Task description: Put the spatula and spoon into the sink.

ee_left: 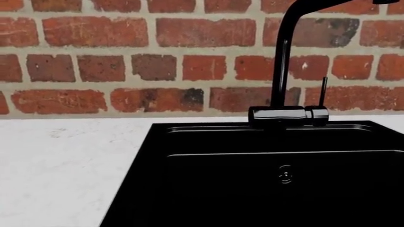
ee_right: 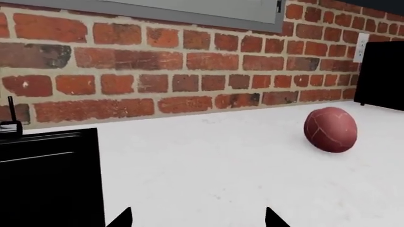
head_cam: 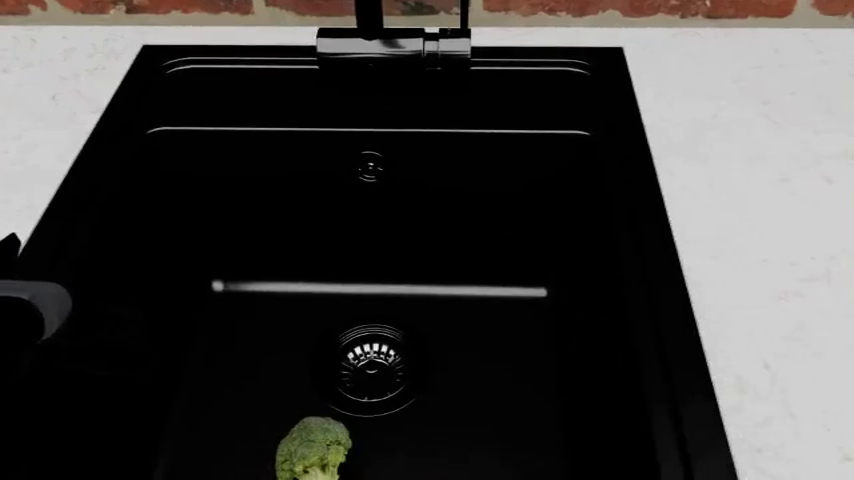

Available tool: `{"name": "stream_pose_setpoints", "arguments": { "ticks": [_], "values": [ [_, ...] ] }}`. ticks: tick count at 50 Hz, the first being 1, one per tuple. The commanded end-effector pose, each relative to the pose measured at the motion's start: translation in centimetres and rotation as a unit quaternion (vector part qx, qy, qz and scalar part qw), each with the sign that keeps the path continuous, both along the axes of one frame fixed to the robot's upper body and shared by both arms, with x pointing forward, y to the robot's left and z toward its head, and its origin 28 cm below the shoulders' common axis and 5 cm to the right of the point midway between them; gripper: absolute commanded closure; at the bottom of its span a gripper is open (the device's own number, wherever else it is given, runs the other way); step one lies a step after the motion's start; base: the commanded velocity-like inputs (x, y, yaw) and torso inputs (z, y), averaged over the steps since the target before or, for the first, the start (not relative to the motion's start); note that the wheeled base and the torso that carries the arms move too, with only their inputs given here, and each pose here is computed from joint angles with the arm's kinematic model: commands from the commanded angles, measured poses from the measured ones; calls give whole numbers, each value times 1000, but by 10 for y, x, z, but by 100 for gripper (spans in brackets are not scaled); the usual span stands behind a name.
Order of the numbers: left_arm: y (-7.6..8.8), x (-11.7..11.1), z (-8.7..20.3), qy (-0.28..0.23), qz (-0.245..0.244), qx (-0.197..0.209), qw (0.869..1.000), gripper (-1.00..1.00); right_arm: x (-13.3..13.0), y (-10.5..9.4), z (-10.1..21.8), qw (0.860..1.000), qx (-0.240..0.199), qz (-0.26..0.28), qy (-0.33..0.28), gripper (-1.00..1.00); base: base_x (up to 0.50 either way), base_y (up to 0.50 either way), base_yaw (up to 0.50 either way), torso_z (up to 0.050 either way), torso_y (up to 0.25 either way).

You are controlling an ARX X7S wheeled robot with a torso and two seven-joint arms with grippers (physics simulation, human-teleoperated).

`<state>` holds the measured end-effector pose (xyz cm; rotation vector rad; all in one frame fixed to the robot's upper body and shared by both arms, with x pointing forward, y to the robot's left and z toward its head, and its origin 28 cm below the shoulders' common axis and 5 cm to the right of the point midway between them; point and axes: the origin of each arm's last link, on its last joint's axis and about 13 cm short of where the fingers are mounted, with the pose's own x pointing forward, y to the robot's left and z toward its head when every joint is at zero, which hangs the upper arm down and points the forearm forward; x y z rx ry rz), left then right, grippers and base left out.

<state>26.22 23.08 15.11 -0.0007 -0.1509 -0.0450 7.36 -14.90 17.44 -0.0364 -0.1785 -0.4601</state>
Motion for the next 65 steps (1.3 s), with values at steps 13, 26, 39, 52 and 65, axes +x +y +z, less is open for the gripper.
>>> {"name": "stream_pose_setpoints", "arguments": {
  "ticks": [13,26,39,52,65],
  "values": [
    [4,5,-2,-1,15,-4,1000,-100,-3,1,-5,998,50,-45,7,-100,0,0,0,0,0],
    [4,5,-4,3,16,-2,1000,-100,0,-1,-3,995,74,-50,48,-100,0,0,0,0,0],
    [3,6,-6,5,17,0,1000,-100,4,-7,-6,990,95,-56,84,-100,0,0,0,0,0],
    [3,7,-11,9,17,-1,1000,-100,11,-13,-2,987,106,-47,114,-100,0,0,0,0,0],
    [4,8,-13,9,19,3,1000,-100,16,-15,4,982,110,-33,148,-100,0,0,0,0,0]
  ]
}}
